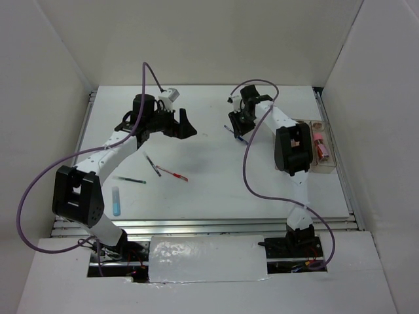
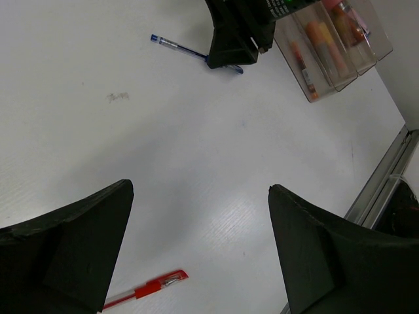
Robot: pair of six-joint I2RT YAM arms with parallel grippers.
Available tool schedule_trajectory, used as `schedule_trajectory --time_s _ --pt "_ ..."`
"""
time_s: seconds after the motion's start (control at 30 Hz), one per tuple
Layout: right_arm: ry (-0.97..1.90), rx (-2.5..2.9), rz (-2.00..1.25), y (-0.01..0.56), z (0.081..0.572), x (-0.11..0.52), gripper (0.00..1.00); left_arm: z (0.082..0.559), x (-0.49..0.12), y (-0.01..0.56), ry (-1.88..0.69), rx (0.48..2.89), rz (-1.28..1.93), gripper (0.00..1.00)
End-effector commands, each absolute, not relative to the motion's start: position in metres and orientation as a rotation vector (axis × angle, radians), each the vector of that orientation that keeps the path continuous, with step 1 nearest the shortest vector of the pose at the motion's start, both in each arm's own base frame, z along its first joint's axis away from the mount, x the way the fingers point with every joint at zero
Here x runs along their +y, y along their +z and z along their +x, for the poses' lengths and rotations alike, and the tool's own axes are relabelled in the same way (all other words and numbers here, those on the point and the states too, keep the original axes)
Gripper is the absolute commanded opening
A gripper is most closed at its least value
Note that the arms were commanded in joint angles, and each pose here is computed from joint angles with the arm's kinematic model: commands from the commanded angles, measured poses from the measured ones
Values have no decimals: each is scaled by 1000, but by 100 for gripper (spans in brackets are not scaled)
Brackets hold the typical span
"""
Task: Sort the stationery into containers
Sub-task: Pick up the pen from the center of the board.
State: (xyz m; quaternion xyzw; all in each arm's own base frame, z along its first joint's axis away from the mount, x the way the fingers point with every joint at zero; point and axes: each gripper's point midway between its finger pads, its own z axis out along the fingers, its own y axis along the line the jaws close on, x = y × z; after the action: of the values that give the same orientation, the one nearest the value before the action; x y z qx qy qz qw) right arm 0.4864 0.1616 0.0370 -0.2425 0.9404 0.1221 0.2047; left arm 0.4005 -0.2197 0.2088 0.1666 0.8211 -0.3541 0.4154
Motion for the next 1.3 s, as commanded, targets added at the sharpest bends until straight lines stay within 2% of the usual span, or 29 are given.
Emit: schedule_trajectory --time_s 0.0,0.33,0.57,0.67,0.77,0.8,0.83,1.03,1.07,1.1,1.13,1.27 --pt "274 2565 -710 59 500 163 44 397 -224 233 -915 1974 463 97" --pt "258 2648 -814 26 488 159 39 395 -224 227 -920 1992 468 97" --pt "281 2676 -856 19 480 161 40 396 -223 220 -922 2012 465 97" --pt "285 2679 -877 19 477 163 32 397 -222 219 -924 2018 460 96" --pt "268 2693 -936 13 468 163 18 397 -220 219 -918 2021 448 96" --pt "263 2695 -953 12 465 163 9 398 -219 220 -918 2018 442 96" --pt "257 2696 -977 13 458 161 6 397 -219 222 -929 2022 425 96" --pt "208 2489 -1157 66 434 161 1 394 -201 232 -997 2022 309 95" --pt "176 2420 -1207 77 432 164 1 392 -196 234 -1013 2022 299 95" --pt "121 2307 -1230 113 429 163 1 389 -193 234 -1029 2031 286 95" --pt "79 2266 -1347 105 413 158 0 385 -188 235 -1036 2034 275 95" --pt "-131 1939 -1536 154 384 157 0 358 -185 233 -1141 2062 275 94"
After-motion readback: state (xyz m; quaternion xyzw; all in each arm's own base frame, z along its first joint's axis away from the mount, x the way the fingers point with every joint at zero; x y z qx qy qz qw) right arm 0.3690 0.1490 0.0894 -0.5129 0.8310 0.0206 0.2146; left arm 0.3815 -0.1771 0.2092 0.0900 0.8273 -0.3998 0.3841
